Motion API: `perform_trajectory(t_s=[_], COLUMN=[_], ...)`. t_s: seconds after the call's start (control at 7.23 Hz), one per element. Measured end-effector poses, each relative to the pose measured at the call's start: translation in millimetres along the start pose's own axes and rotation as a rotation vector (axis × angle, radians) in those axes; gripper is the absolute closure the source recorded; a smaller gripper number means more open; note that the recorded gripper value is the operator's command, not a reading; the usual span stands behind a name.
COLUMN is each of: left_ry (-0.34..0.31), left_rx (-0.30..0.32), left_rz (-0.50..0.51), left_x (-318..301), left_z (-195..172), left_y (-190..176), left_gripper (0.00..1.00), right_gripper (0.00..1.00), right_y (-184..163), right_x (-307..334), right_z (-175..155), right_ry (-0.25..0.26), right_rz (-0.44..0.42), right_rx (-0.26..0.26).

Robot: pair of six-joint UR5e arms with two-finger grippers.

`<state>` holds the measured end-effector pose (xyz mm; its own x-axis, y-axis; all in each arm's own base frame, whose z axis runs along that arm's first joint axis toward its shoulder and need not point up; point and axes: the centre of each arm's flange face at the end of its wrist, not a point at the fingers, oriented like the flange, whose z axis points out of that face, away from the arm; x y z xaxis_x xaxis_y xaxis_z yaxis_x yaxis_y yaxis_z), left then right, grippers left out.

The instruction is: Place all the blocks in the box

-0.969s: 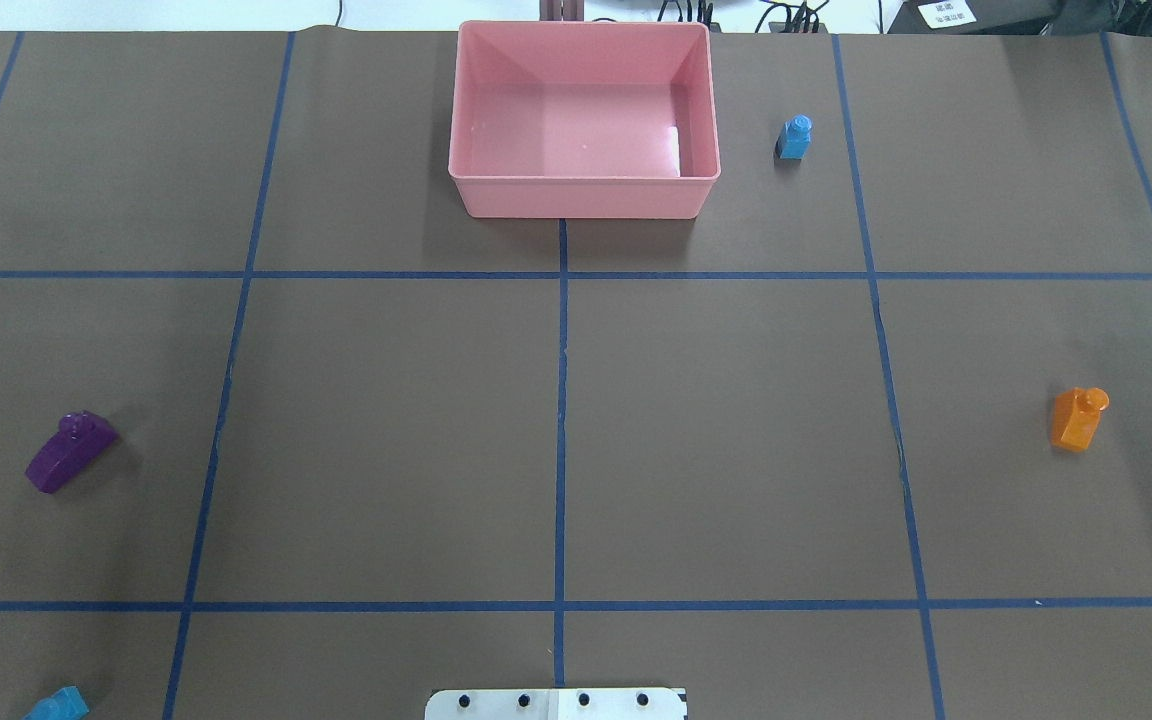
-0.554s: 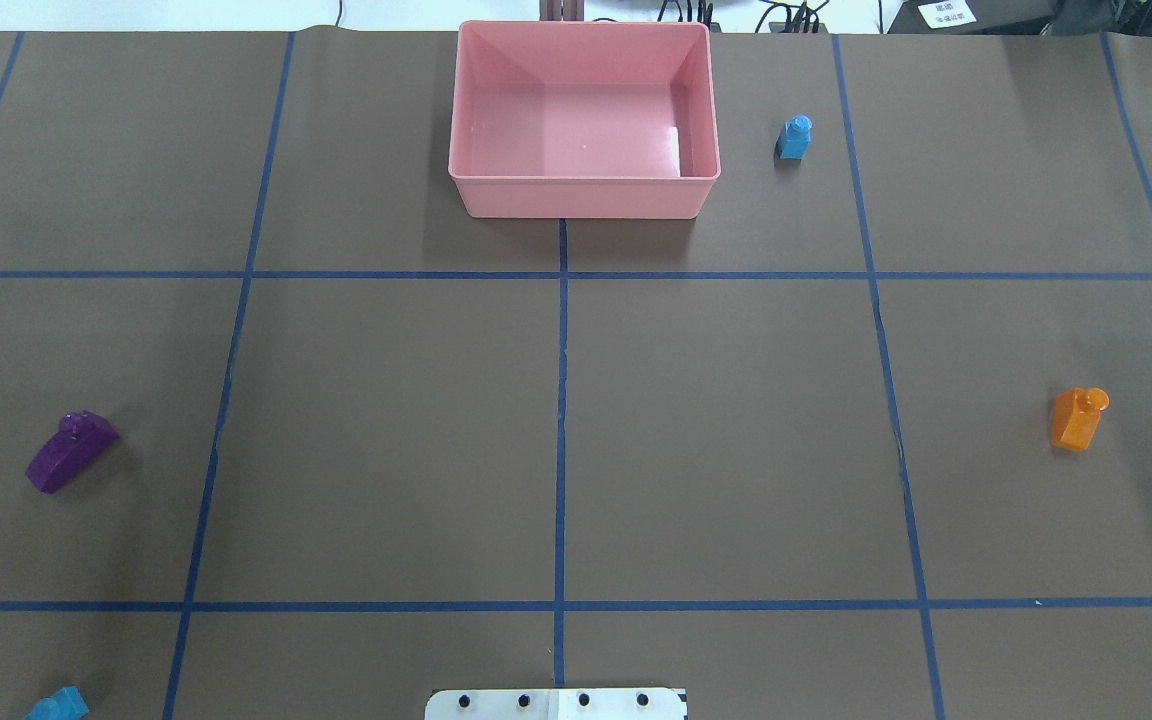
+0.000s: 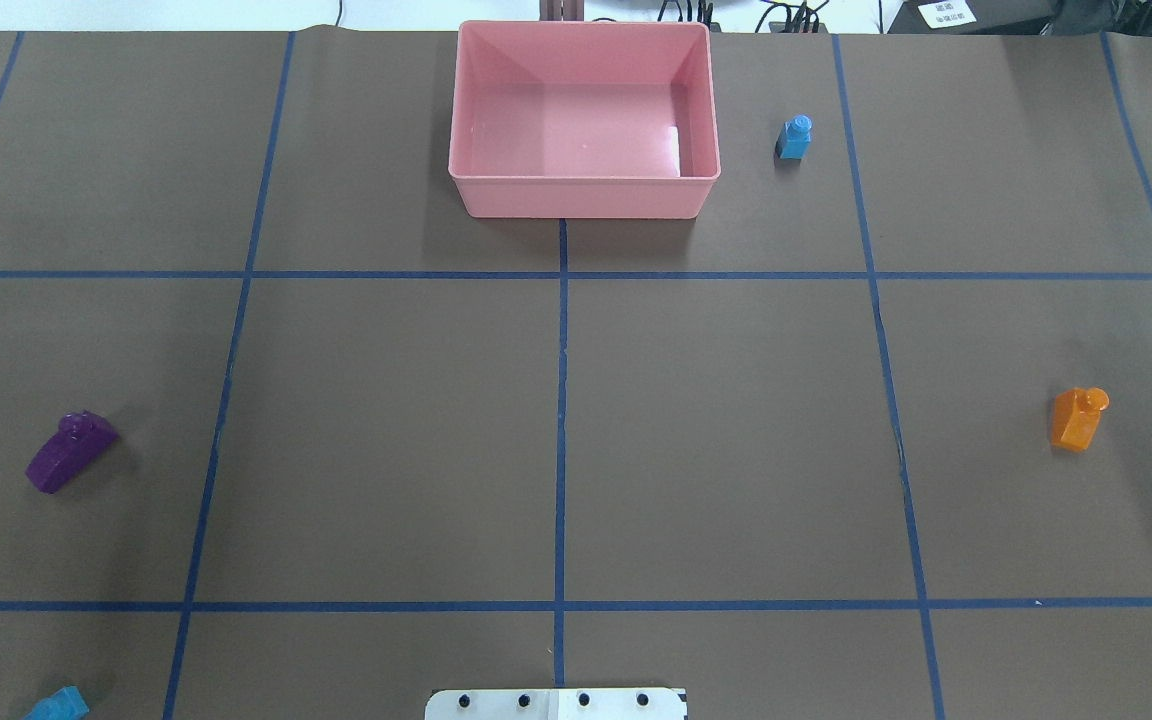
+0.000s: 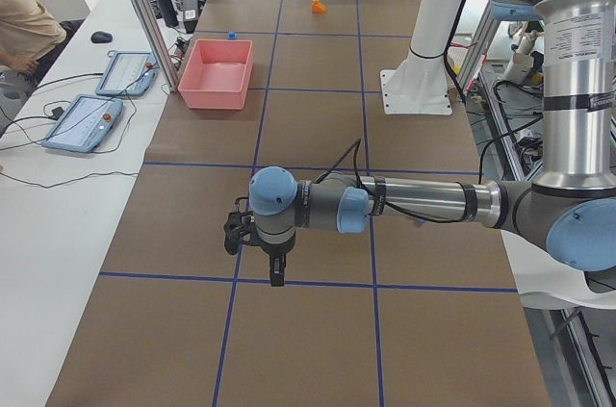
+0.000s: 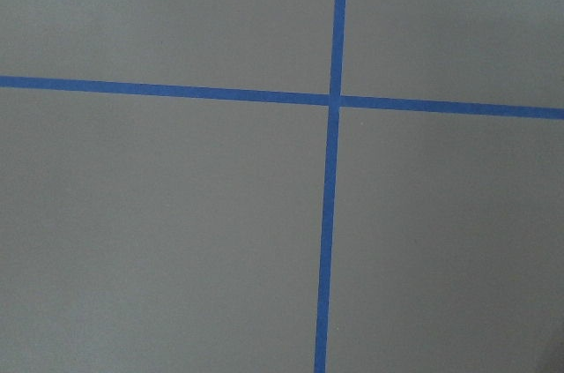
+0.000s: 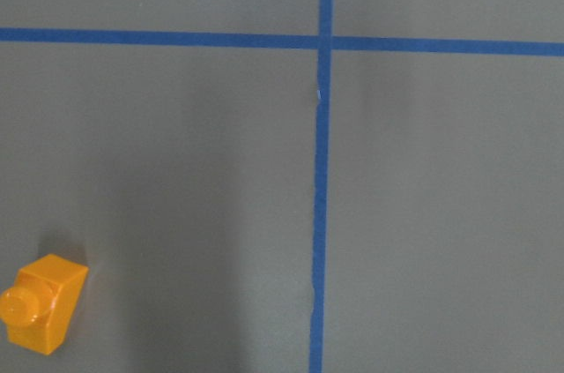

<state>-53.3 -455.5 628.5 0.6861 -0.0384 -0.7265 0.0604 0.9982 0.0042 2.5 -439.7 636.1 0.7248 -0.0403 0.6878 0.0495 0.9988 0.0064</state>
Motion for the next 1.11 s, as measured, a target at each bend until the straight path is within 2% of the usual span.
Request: perform_trajectory(t_s=[0.14, 0.28, 0.42, 0.69, 1.11], left_ry=[0.004, 0.006, 0.006, 0.006, 0.006], left_rx=[-0.009, -0.016, -0.020, -0.019, -0.020], left_rz=[0.010, 0.018, 0.024, 0.039, 0.046], left_x=[6, 9, 12, 14, 15], left_z=[4, 7, 10, 11, 13], left_y=[-1, -2, -2, -3, -3], left_gripper=[0.00, 0.00, 0.00, 0.00, 0.00], right_gripper=[0.00, 0.00, 0.00, 0.00, 0.00], right_y=[-3, -5, -8, -15, -19], right_x=[-21, -42, -67, -116, -150], right_z=[14, 28, 42, 63, 89], right_ry=[-0.015, -0.027, -0.034, -0.051, -0.060], right_rz=[-0.052, -0.062, -0.014, 0.083, 0.163], right_rx=[-0.017, -0.036, -0.055, -0.060, -0.085])
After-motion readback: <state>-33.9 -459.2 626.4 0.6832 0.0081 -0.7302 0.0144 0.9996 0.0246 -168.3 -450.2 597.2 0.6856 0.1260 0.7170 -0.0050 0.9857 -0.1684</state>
